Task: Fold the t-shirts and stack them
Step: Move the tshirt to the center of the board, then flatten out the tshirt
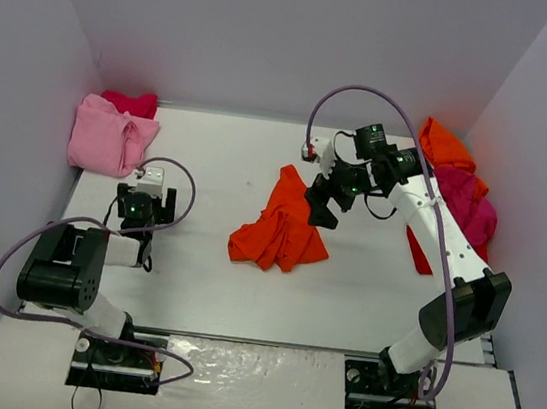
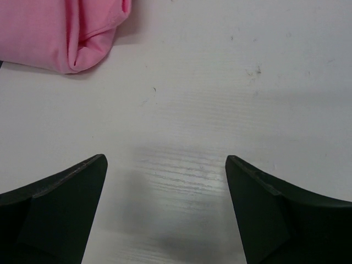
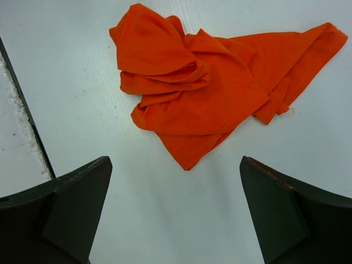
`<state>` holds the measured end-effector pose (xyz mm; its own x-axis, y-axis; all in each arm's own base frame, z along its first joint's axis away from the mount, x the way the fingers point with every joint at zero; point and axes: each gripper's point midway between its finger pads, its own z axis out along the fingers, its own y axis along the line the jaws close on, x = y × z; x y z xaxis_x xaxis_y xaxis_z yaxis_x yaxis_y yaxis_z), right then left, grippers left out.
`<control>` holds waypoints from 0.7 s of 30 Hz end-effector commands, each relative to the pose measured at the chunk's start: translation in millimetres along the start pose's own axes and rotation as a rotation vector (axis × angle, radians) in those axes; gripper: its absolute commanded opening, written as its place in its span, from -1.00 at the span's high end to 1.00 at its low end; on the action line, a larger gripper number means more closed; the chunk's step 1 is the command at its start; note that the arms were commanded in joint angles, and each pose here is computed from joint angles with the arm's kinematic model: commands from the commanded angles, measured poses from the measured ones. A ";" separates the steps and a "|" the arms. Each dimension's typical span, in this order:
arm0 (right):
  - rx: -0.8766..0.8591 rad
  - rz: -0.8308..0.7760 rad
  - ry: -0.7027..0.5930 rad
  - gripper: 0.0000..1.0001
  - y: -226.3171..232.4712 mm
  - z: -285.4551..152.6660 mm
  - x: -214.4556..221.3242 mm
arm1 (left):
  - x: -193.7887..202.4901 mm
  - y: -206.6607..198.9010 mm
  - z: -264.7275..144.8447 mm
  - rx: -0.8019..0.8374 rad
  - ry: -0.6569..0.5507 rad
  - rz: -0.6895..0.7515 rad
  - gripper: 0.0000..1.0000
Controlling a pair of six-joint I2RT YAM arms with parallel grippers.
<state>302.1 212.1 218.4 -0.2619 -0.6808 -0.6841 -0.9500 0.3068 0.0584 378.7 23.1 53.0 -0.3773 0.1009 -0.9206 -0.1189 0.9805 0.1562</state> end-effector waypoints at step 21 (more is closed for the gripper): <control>1.050 0.397 0.224 -1.00 -184.0 -78.3 95.1 | -34.6 -167.9 -134.2 0.965 0.303 0.760 -0.08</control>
<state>405.7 110.1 102.3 -0.6267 -0.7038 -0.3345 -0.5879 0.7088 -0.3898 307.4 -182.5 131.9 -0.3089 0.6550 -0.6896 0.8510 0.5141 0.1072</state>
